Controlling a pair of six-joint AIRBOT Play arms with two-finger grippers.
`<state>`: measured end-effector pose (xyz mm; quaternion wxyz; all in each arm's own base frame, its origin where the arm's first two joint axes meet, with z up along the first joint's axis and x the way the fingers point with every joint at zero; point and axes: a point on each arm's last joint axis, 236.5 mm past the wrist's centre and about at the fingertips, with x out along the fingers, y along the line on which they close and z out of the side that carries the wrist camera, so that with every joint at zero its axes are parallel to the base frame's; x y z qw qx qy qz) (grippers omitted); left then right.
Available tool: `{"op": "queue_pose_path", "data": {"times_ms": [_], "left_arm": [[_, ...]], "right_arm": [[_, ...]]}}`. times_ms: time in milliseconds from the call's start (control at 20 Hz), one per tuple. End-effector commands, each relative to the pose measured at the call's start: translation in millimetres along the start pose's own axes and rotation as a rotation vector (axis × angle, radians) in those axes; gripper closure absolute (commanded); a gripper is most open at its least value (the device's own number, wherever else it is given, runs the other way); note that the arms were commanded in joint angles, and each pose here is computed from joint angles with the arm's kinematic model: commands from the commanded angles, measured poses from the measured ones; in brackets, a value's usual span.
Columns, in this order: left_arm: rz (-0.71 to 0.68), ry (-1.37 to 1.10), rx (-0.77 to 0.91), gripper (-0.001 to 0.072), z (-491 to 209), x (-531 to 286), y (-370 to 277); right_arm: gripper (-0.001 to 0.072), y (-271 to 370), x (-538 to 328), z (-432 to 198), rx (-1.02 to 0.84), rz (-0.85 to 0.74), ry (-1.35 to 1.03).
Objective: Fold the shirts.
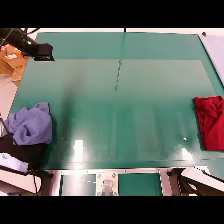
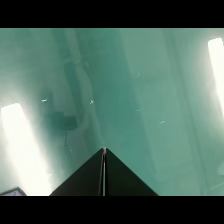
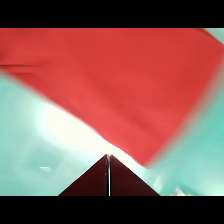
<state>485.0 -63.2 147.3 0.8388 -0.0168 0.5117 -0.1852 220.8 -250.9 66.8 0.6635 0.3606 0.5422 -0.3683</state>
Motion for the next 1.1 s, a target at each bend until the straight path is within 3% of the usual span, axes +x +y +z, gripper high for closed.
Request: {"op": "queue_pose_path", "data": {"times_ms": [0, 200, 400, 600, 1050], "left_arm": [[-0.004, 0.008, -0.025, 0.0689, -19.3, -16.4, -11.3], [-0.037, 0.074, -0.119, 0.0690, -91.8, -12.1, -31.4], [-0.046, 0.154, -0.201, 0.0690, -185.0, -5.6, -48.2], [-0.040, 0.190, -0.209, 0.0687, -224.3, -6.6, -54.0], [-0.038, 0.175, -0.210, 0.0688, -220.7, -5.6, -53.0]], "right_arm": [[0.0696, 127.3, -16.3, -23.9, -0.357, 0.139, -0.092], [0.0696, 209.7, 7.5, -134.4, -0.679, 0.253, -0.032], [0.0697, 218.9, 44.9, -232.0, -0.872, 0.285, 0.087], [0.0695, 234.5, 44.1, -263.8, -0.974, 0.323, 0.078], [0.0695, 236.8, 42.6, -276.5, -1.014, 0.328, 0.085]]}}
